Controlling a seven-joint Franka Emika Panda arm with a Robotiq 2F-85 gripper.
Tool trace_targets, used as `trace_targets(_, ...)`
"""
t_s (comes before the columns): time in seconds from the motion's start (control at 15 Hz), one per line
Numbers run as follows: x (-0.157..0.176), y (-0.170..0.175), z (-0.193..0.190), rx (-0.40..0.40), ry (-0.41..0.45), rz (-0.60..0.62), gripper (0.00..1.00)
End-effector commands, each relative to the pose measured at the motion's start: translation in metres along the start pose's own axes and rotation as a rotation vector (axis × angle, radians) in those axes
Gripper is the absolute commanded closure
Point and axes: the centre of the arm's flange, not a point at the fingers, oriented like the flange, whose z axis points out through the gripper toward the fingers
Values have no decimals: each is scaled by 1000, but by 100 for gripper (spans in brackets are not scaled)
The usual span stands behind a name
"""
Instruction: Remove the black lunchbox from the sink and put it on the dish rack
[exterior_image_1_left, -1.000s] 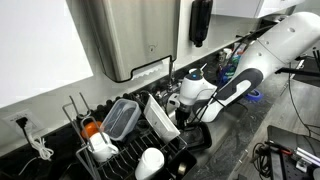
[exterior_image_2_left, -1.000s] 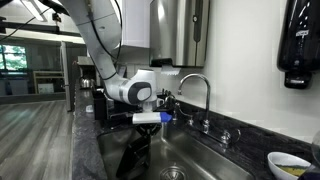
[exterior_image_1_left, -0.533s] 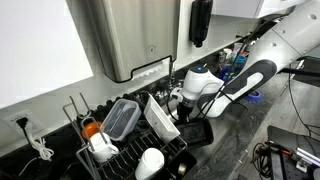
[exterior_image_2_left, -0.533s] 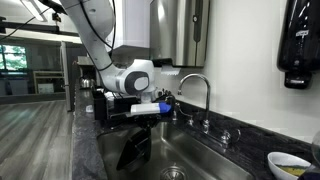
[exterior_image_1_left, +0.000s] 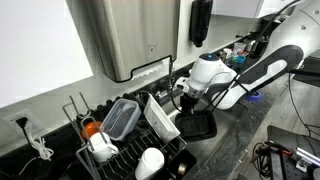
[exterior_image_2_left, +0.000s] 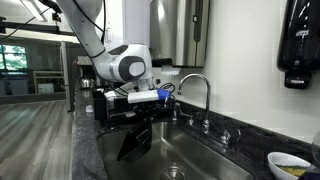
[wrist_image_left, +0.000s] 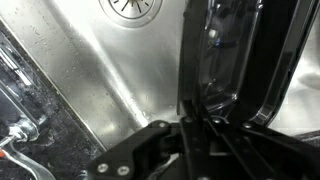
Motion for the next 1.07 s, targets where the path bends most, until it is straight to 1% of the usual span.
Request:
trace_targets(0.0, -15, -13, -34, -19, 14, -8, 98)
trace_targets(0.53, -29, -33, -86, -64, 52, 12, 98)
trace_targets(1.0, -33, -53, -129, -107, 115, -21, 98)
